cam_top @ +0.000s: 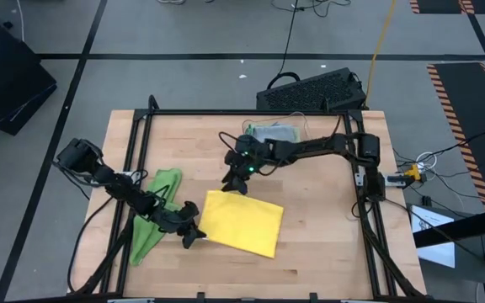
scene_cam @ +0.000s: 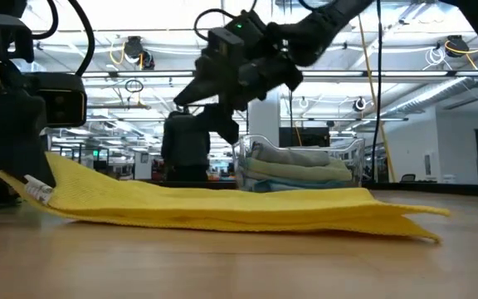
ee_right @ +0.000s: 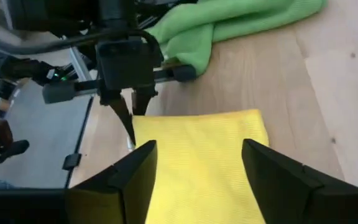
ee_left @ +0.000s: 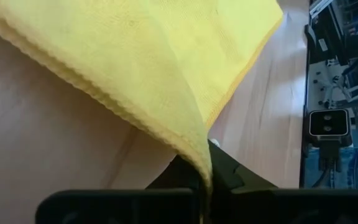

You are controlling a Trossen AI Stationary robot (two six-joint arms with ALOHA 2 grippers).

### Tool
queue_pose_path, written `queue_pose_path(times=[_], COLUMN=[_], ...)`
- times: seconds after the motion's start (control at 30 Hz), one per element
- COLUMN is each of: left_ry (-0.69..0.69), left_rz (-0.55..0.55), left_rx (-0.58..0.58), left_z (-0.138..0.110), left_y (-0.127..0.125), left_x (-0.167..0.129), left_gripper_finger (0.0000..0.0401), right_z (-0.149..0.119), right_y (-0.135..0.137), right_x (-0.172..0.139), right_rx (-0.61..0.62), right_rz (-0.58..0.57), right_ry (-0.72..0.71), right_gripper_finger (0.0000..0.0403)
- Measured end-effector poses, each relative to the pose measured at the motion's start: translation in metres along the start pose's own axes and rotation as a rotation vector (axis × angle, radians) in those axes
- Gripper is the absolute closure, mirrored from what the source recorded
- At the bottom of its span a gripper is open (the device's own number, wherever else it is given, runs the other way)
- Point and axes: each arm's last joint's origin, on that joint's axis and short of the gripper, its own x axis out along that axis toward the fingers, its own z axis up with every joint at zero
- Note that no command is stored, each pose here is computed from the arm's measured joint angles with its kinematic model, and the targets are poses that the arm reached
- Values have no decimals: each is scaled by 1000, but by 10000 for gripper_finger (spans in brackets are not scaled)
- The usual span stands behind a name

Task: Fold microfiber towels
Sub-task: Fold the yellow towel

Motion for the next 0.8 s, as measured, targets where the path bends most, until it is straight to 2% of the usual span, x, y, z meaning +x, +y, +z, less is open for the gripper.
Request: queue_pose_path(times=[0.17,0.33,0.4,0.6,0.8], left_ry=[4,6,8,10,18], left_rz=[6,7,7,4,3], left_rx=[-5,-12,-17,-24,-23], left_z=[0,0,0,0,-1], left_y=[1,1,1,1,1], left_x=[0,0,0,0,0], left_gripper_finger=[397,393,393,393,396], right_z=[23,40,41,48,37], right_y=[-1,-14,-22,-38,-49], right_x=[7,31,41,63,79], right_rx=[31,32,37,-31,-61], right_rz=[-24,-39,-35,-37,6], right_ry=[41,107,151,164,219], right_gripper_finger=[161,161,161,161,178])
